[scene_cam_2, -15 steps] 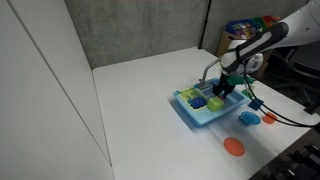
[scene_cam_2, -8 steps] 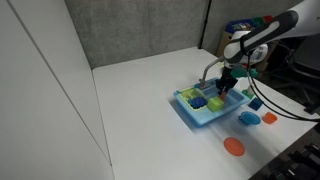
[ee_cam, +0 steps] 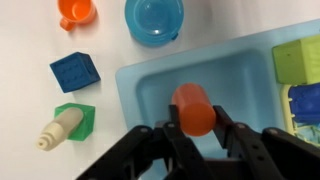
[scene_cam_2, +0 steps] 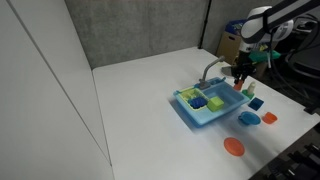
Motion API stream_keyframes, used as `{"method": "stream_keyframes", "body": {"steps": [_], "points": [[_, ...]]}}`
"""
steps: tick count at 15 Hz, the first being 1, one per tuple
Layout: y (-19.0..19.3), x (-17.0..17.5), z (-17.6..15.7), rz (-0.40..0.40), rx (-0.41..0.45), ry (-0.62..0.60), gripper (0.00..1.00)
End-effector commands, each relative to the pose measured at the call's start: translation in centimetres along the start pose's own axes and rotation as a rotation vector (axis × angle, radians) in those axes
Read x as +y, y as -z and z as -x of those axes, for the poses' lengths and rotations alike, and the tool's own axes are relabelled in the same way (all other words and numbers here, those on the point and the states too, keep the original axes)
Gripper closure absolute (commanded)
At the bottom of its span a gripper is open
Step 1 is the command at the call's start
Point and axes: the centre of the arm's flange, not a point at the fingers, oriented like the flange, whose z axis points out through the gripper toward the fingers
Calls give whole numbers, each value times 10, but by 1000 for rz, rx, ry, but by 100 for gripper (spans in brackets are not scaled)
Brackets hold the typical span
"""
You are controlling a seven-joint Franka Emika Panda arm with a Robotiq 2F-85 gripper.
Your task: Remove the orange cup from the sink and put it on top of the blue saucer plate which is on top of a blue cup
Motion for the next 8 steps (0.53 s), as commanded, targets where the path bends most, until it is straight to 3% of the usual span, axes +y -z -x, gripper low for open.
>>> {"method": "stream_keyframes", "body": {"steps": [1,8], "points": [[25,32,60,23,-22,-4,87],[8,73,120,73,-68,32,87]]}}
